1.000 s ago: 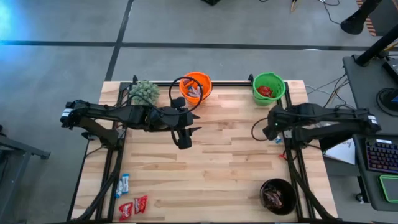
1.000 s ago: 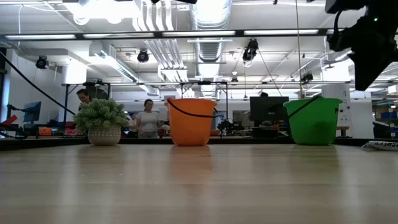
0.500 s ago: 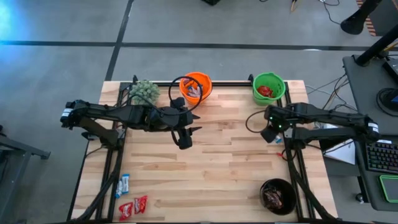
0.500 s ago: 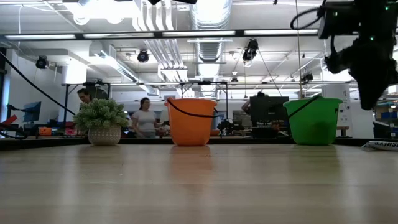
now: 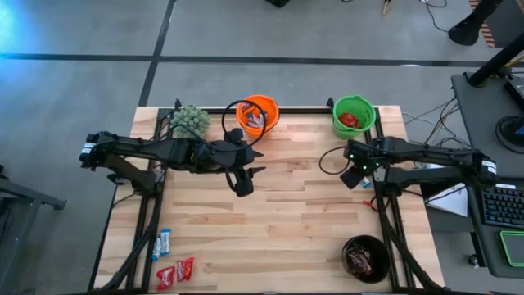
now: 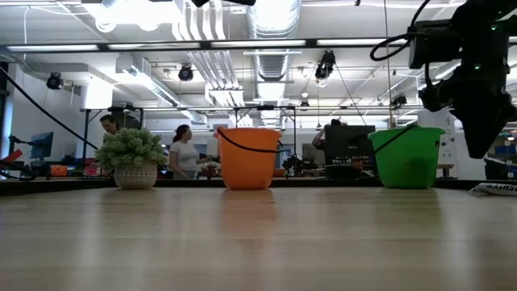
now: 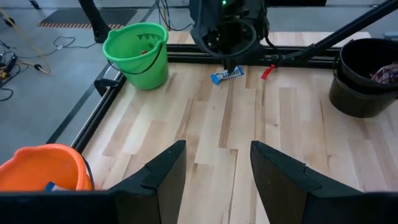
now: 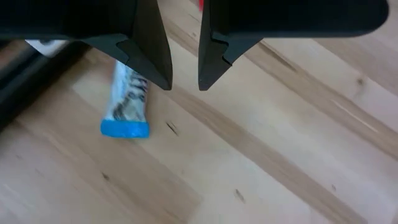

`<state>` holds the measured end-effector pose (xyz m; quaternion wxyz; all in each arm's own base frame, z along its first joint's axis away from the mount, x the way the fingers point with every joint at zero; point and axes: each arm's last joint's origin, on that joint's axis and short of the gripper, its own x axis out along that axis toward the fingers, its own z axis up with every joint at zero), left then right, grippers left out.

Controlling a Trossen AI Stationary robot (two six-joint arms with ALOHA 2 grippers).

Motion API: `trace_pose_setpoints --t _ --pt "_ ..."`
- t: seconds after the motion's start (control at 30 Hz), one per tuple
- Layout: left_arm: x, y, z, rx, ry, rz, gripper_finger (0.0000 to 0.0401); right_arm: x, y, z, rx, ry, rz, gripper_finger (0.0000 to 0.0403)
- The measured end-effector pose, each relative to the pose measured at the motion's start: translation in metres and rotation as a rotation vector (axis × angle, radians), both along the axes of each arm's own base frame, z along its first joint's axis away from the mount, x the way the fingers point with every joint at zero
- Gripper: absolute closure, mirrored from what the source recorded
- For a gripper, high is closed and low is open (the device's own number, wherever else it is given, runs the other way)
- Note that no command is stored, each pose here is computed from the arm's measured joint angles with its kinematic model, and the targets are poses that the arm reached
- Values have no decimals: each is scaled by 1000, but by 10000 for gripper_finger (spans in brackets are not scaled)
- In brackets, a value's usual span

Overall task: Organize candy in baskets
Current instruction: Put the white chocolate bar into the orange bucket

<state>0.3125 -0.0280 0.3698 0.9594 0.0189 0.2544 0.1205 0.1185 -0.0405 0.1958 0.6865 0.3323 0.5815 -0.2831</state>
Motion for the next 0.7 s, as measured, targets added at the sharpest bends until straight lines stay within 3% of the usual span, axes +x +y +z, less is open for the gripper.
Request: trace_pose_setpoints --t 0.2,0.4,0.7 --pt "0 0 0 -2 -1 1 239 15 -6 -4 5 -22 -81 335" --pt "0 0 0 -2 -1 1 239 22 -17 -20 35 101 -181 335" --pt "0 -2 0 -18 2 -30 239 25 -21 -29 29 185 -148 335"
